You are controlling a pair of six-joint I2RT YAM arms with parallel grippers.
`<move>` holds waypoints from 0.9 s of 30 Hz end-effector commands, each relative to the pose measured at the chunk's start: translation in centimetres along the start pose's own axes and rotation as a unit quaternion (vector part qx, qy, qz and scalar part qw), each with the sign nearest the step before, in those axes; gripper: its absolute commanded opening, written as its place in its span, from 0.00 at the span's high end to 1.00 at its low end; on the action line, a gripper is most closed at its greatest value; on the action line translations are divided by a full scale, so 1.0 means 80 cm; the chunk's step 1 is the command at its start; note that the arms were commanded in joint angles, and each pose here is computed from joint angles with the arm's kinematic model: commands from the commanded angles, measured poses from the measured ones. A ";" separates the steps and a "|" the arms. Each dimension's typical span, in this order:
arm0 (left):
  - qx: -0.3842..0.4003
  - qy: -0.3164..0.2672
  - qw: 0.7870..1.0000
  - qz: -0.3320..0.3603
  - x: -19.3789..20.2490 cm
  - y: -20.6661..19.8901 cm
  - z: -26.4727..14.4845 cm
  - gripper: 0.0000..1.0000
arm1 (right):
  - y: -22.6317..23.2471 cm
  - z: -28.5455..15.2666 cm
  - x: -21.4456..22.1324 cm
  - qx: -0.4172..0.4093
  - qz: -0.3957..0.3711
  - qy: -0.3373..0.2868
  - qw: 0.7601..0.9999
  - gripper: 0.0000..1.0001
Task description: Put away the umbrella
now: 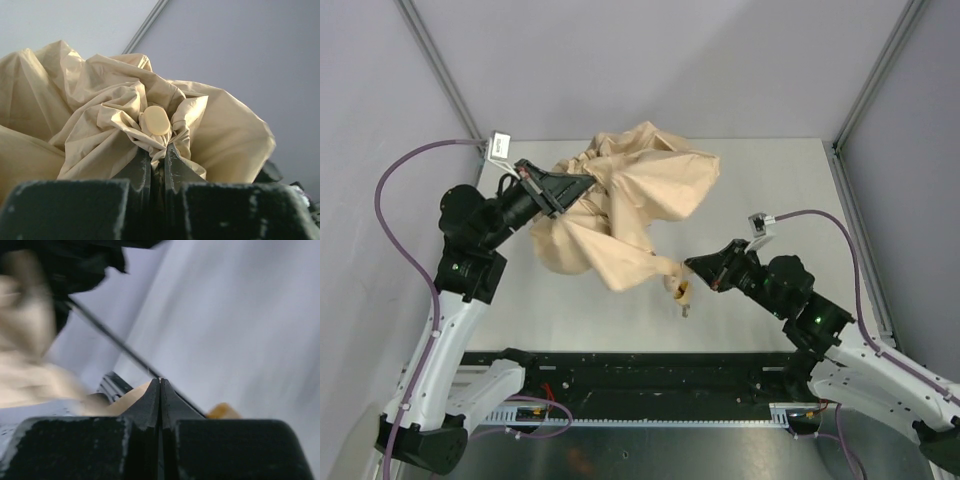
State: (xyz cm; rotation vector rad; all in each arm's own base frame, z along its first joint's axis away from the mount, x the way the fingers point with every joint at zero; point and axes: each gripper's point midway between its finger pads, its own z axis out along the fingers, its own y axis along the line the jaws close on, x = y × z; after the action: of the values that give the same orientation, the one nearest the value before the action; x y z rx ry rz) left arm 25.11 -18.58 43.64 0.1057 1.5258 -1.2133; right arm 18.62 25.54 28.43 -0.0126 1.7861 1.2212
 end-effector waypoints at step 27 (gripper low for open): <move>0.036 -0.106 0.968 0.226 -0.115 -0.053 0.010 1.00 | 0.112 -0.146 0.151 -0.296 0.012 0.338 0.893 0.79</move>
State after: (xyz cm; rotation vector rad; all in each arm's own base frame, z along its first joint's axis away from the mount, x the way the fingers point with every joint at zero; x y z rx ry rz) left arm 27.71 -17.29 48.35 0.2426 1.3841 -0.9999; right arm 0.76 29.83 26.10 -0.7735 1.9298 1.9474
